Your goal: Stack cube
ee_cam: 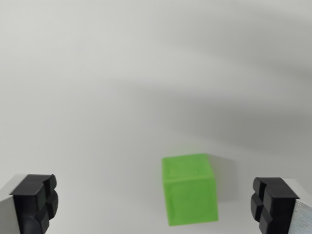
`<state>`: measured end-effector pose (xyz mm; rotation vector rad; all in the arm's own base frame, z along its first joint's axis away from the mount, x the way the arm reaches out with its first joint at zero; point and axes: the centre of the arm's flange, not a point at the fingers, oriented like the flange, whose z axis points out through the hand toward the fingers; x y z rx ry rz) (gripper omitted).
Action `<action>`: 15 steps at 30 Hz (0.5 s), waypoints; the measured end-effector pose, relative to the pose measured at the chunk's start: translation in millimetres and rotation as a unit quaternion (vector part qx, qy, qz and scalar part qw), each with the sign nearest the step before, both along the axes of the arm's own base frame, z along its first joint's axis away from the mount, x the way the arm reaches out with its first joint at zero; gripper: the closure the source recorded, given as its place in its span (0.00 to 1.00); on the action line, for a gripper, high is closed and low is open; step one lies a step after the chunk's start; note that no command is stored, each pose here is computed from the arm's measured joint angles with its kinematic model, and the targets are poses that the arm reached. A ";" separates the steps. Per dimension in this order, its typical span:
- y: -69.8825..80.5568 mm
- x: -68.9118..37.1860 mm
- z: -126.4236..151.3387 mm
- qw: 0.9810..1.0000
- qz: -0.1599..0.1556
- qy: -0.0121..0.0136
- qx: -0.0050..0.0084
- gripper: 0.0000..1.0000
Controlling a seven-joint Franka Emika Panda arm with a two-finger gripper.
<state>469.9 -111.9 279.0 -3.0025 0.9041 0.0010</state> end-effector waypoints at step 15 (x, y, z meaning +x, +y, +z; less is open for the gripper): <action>-24.6 -37.2 -42.0 0.999 0.046 0.002 -0.002 0.00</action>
